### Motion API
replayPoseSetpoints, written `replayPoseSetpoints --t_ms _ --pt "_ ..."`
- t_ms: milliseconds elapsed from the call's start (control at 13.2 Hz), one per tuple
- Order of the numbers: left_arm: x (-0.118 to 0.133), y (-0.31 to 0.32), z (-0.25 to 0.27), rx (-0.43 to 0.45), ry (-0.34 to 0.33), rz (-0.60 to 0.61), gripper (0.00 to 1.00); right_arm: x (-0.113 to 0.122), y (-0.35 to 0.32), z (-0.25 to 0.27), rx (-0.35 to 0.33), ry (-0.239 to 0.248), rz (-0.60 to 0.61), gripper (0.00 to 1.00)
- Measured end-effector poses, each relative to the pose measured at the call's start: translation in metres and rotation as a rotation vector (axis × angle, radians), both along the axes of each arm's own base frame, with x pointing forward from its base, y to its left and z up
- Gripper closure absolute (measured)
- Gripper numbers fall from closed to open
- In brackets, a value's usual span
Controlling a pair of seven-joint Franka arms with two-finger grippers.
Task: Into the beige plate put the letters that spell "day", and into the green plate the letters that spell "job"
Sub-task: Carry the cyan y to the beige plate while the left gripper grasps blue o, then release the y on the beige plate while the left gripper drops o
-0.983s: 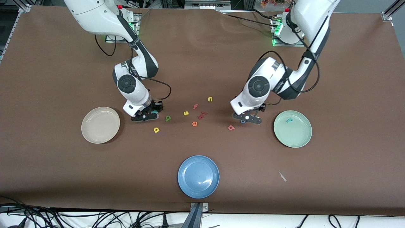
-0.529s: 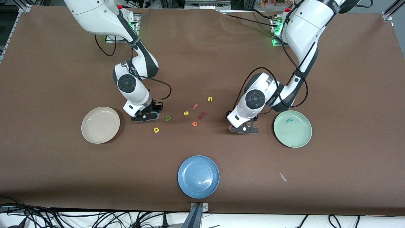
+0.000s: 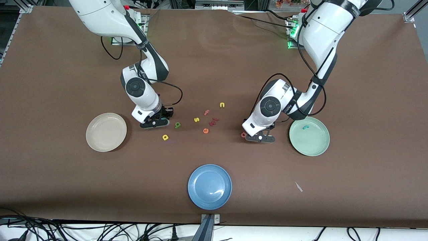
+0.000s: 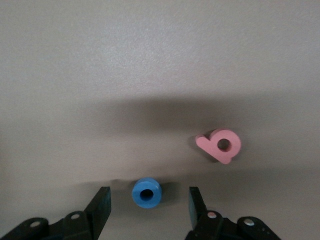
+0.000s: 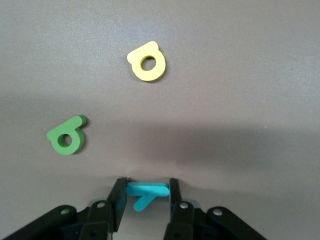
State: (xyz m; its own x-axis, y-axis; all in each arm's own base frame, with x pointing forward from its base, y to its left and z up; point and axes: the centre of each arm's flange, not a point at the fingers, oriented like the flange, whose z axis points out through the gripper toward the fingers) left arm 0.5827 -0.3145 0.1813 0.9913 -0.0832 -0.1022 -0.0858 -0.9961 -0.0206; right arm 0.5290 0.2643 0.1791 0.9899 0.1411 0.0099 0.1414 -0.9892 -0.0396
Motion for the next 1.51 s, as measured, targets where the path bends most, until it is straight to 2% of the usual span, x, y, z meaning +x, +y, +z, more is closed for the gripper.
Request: replayPoseSetpoints --t_ms 227,454,680,907,1059,1285,1437,1512 --pt "-0.001 0.004 -0.011 0.005 0.015 0.005 0.36 0.000 0.000 0.000 0.000 0.000 0.001 0.61" --pt "-0.001 0.000 -0.008 -0.002 0.010 0.001 0.71 0.003 0.000 0.007 0.001 -0.004 0.003 0.61" --pt "0.000 0.000 -0.007 -0.002 0.009 0.002 0.72 0.023 -0.018 0.040 -0.027 0.006 0.039 0.61" --pt "0.006 0.004 0.003 0.004 0.005 -0.001 0.72 0.049 -0.085 0.066 -0.076 -0.002 0.119 0.61" --pt "0.013 0.011 0.033 0.024 0.010 -0.032 0.72 0.061 -0.132 0.070 -0.107 -0.004 0.142 0.61" --pt "0.031 0.058 0.080 0.038 0.023 -0.149 0.72 0.069 -0.182 0.070 -0.134 0.002 0.154 0.61" --pt "0.047 0.105 0.089 0.026 0.039 -0.245 0.72 0.072 -0.210 0.065 -0.139 0.011 0.147 0.61" --pt "0.052 0.127 0.088 0.018 0.050 -0.295 0.72 0.073 -0.220 0.063 -0.141 0.014 0.145 0.54"
